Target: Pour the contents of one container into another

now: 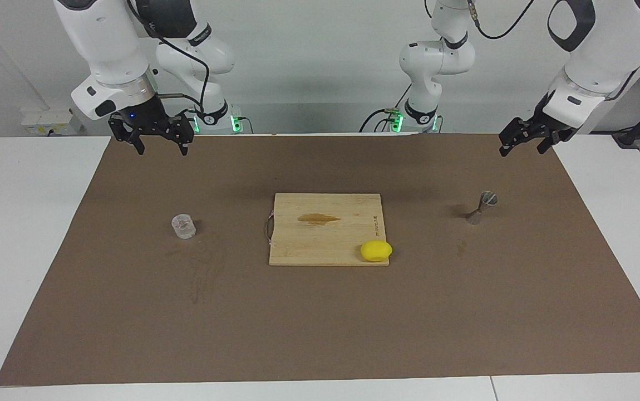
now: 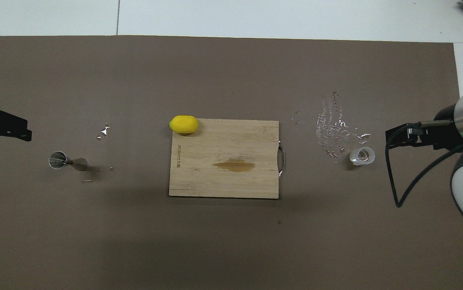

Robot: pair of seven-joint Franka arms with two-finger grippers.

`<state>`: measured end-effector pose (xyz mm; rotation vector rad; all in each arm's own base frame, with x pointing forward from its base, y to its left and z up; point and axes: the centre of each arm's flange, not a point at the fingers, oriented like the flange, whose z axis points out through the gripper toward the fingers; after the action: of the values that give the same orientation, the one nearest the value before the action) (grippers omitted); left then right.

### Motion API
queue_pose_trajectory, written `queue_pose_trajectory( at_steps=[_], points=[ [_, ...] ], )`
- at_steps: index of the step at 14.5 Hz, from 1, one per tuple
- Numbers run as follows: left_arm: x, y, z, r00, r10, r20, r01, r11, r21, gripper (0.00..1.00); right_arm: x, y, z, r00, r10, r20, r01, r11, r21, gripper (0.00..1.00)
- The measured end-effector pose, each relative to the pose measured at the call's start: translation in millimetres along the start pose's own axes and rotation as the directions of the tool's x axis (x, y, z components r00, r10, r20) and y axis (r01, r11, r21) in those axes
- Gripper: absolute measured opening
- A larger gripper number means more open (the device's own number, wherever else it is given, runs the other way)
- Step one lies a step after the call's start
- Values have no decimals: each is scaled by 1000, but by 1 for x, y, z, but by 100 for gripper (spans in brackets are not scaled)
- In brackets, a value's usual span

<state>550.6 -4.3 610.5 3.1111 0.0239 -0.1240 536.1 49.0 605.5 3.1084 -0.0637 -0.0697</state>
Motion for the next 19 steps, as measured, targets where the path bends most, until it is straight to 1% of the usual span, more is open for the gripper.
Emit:
queue_pose_trajectory(
  at_steps=[8, 19],
  points=[
    [0, 1, 0, 1000, 1, -3, -1, 1000, 0, 100, 0, 0, 0, 1000, 0, 0, 0, 1000, 0, 100],
    [5, 9, -1, 999, 14, -41, -14, 1000, 0, 100, 0, 0, 0, 1000, 0, 0, 0, 1000, 0, 100]
  ],
)
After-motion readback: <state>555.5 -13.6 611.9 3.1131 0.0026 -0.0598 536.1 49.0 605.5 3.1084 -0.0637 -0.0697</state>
